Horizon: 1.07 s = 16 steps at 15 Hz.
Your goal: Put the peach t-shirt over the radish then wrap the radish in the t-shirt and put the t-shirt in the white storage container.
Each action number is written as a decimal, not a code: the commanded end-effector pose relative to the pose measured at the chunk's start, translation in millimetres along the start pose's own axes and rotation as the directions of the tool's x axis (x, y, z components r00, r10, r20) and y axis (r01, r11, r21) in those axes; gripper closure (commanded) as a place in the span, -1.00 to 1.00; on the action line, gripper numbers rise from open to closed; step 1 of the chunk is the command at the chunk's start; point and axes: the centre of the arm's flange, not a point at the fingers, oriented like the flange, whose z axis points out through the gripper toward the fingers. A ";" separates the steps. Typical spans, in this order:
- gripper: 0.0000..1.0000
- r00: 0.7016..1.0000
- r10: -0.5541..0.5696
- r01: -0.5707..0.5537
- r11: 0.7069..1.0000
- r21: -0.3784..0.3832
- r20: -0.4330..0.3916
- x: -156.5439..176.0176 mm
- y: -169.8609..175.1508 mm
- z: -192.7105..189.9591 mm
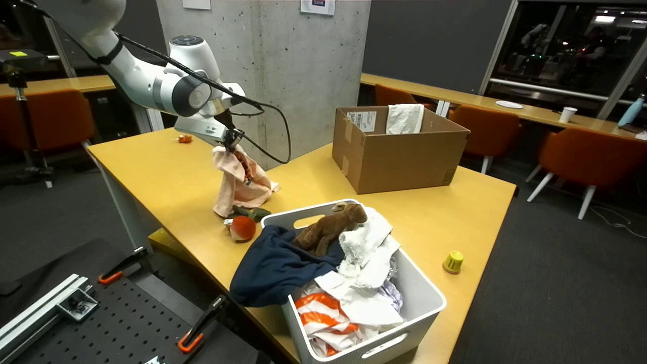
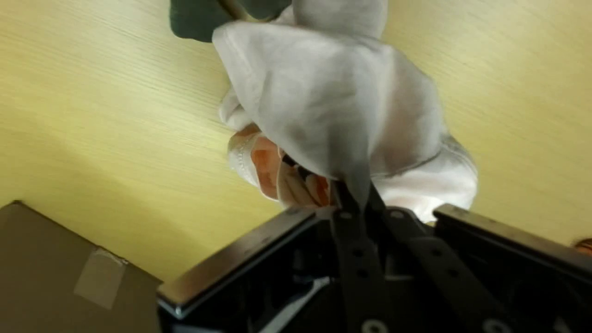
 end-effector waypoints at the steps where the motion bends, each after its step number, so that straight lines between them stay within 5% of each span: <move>1: 0.97 0.998 0.056 -0.054 0.997 -0.063 0.030 -36.5 28.9 -62.1; 7: 0.97 0.981 0.147 -0.132 0.984 -0.122 0.126 -91.0 68.8 -94.1; 16: 0.97 0.923 0.269 -0.231 0.959 -0.161 0.276 -159.1 68.6 -106.8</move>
